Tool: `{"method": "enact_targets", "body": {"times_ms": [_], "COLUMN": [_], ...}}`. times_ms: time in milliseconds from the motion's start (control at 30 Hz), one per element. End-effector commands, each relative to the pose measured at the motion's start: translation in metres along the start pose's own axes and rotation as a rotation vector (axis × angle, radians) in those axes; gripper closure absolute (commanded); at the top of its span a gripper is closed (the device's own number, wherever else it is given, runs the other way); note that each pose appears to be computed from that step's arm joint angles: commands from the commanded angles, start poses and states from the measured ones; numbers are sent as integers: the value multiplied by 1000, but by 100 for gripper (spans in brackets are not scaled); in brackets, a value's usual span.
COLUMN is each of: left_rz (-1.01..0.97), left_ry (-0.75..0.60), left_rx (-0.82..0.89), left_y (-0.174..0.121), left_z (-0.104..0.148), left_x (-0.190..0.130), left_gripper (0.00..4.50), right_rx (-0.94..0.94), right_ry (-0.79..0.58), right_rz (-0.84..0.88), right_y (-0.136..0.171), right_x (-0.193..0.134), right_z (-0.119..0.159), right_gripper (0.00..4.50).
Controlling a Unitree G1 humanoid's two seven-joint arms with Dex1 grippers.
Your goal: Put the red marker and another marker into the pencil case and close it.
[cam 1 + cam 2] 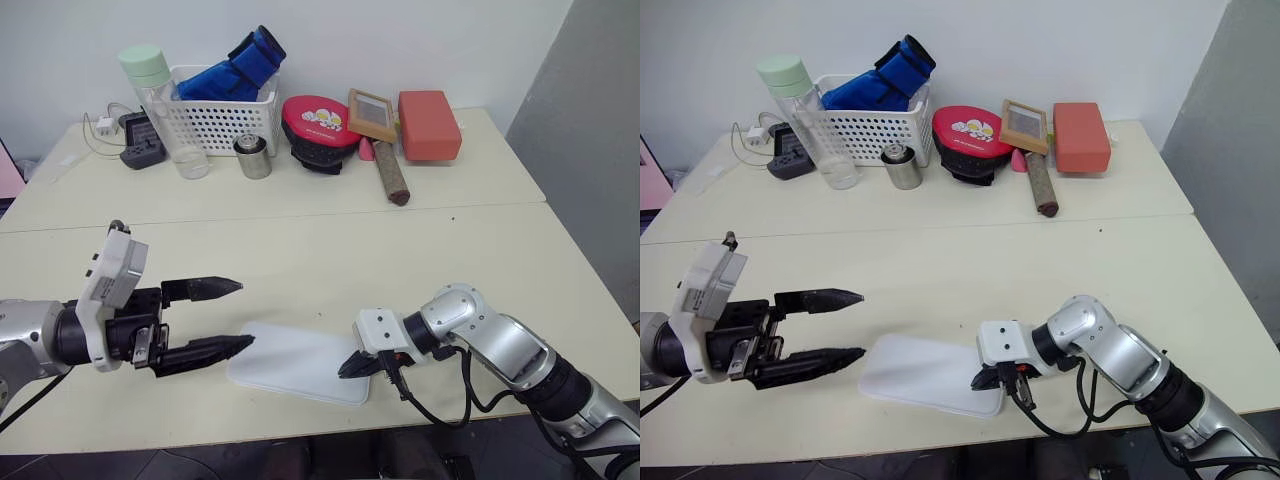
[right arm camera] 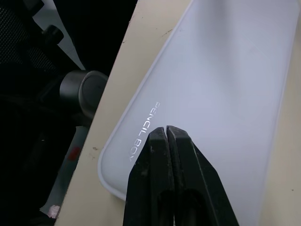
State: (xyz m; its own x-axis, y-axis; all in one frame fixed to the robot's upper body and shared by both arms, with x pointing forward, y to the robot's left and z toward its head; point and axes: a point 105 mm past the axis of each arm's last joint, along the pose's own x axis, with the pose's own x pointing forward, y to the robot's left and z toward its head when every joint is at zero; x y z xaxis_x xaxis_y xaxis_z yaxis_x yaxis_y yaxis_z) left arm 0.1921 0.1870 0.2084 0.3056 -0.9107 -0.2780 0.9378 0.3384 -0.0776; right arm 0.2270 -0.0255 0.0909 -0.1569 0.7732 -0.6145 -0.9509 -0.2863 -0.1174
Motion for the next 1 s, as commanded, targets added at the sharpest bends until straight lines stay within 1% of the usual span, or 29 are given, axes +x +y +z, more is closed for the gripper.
{"method": "enact_targets", "body": {"times_ms": [33,100,133,233,300,333,400,467,500,533,633,700,733,800,867,900,967,1000], "left_rz": [1,8,16,41,39,38,55,110,126,161,319,474,575,701,884,932,1053,1111], "left_ry": [-10,-15,-20,-45,-45,-44,-47,-80,-89,-104,-177,-216,-249,-301,-313,-312,-353,-357], "left_rx": [49,47,48,45,44,43,49,55,57,63,81,90,84,64,54,53,70,62], "left_y": [-1,0,1,5,3,3,5,13,16,21,47,73,88,105,125,130,138,142], "left_z": [9,9,9,12,11,11,11,16,17,18,25,27,29,31,23,21,20,12], "left_x": [-2,-1,-2,-3,-3,-3,-3,-6,-6,-7,-10,-18,-26,-36,-52,-56,-69,-74], "left_gripper": [0,0,0,0,0,0,0,0,0,0,0,0,0,0,0,0,0,0], "right_rx": [38,39,45,130,152,157,180,233,253,263,303,329,347,366,412,425,447,479], "right_ry": [103,100,76,-155,-256,-283,-357,-449,-473,-477,-431,-373,-366,-375,-397,-402,-391,-406], "right_rz": [5,1,0,31,30,24,-53,-258,-319,-378,-569,-735,-810,-910,-1077,-1122,-1217,-1301], "right_y": [1,1,1,5,4,3,-10,-42,-51,-57,-77,-92,-97,-103,-110,-112,-113,-114], "right_x": [5,4,2,-19,-35,-40,-54,-78,-85,-93,-108,-120,-127,-137,-157,-162,-174,-185], "right_z": [-23,-24,-22,9,22,26,32,34,33,29,8,-14,-23,-30,-41,-45,-56,-64], "right_gripper": [447,447,447,447,447,447,447,447,447,447,447,447,447,447,447,447,447,447]}}
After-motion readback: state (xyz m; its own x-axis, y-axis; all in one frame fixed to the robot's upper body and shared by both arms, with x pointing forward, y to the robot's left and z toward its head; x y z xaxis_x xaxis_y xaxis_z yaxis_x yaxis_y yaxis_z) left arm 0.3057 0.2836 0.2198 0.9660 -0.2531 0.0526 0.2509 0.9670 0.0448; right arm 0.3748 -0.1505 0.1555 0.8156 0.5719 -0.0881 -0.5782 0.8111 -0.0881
